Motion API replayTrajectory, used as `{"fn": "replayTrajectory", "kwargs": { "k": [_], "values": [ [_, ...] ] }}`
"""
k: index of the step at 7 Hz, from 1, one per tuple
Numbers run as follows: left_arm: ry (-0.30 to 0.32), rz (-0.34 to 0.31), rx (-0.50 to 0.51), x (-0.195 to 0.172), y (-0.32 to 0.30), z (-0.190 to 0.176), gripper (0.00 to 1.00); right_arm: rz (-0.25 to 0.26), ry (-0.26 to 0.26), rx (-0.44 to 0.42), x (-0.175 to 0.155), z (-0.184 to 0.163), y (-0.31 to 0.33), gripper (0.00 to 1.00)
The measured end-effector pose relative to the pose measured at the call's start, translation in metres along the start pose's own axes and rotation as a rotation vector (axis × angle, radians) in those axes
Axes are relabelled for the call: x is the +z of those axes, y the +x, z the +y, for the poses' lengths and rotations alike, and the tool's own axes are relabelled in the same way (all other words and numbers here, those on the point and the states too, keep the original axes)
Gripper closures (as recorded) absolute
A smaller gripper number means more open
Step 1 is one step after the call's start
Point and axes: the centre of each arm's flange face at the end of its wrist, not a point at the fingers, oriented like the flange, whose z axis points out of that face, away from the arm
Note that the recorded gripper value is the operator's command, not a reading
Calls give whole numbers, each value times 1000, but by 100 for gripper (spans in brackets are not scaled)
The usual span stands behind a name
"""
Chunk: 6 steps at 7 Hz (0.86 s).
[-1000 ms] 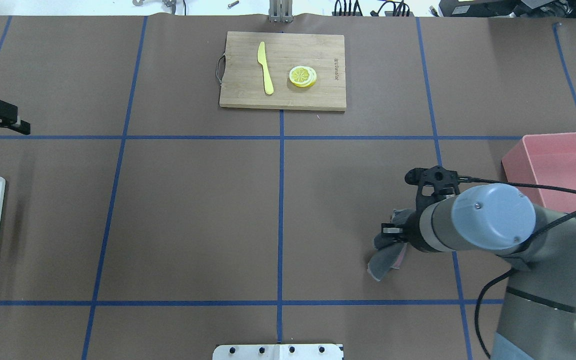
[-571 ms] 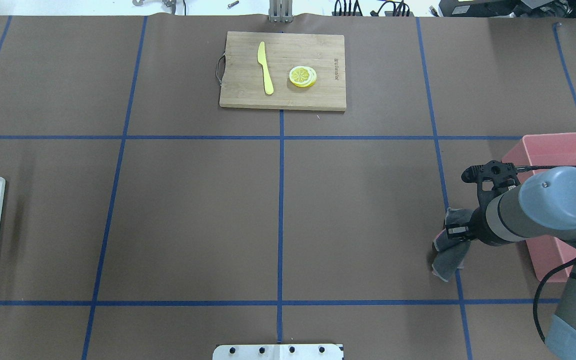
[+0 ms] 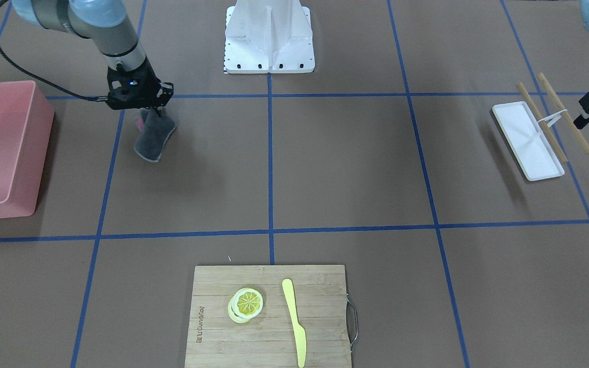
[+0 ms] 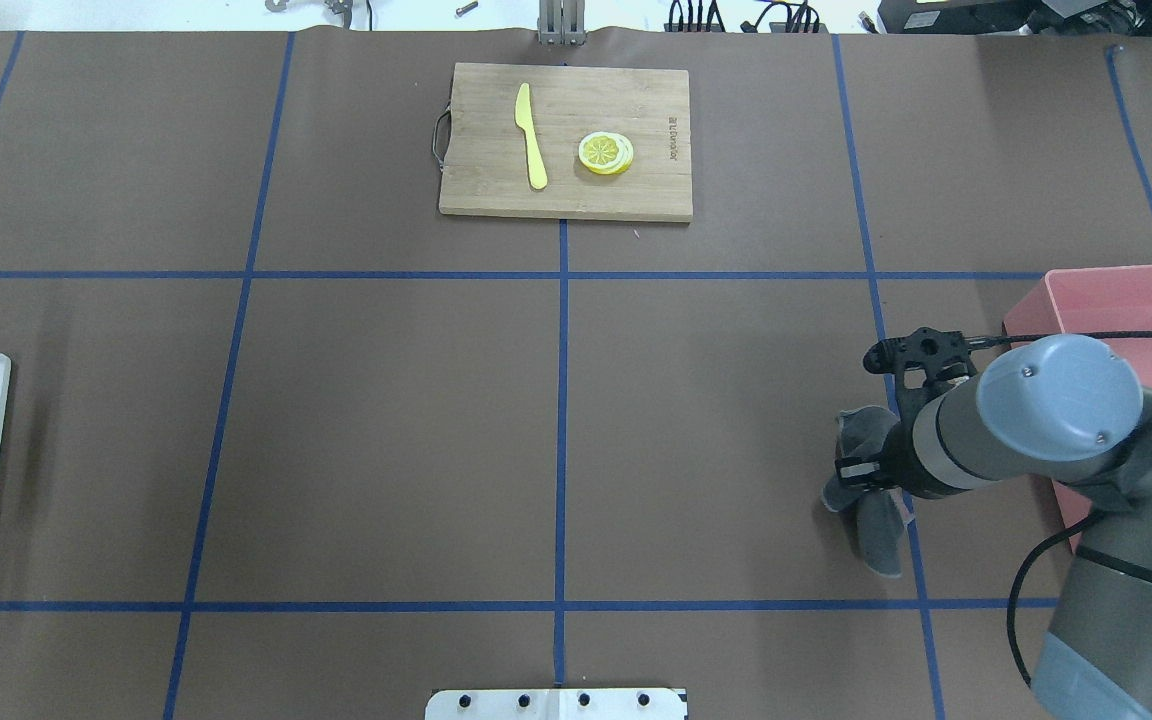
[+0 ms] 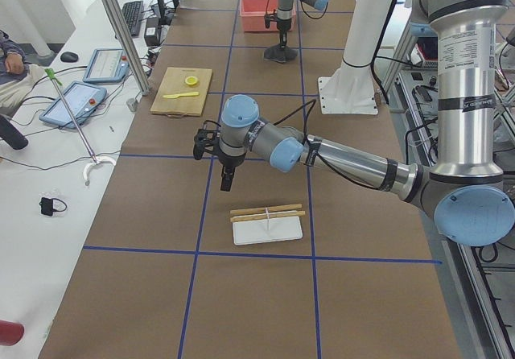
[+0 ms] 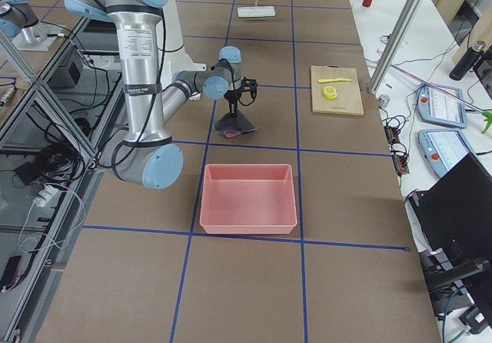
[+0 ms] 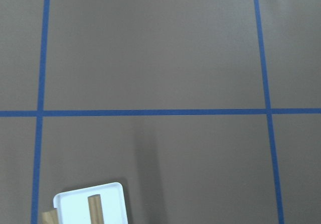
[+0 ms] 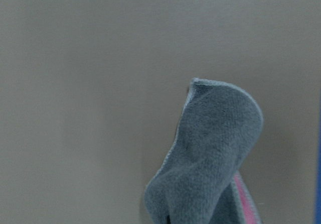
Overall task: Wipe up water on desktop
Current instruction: 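Wipe the grey cloth across the table with the right gripper toward the robot, then carry the grey cloth with the right gripper over the pink bin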
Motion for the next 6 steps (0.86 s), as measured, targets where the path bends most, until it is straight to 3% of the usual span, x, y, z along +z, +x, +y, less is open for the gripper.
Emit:
{"fn": "replayTrajectory", "kwargs": {
  "k": [3, 6],
  "values": [
    [-29, -19, 51, 11, -30, 9, 2, -52, 9, 73, -4, 21, -135, 100],
    [-35, -23, 35, 10, -43, 16, 2, -64, 18, 111, -5, 11, -180, 100]
  ]
}}
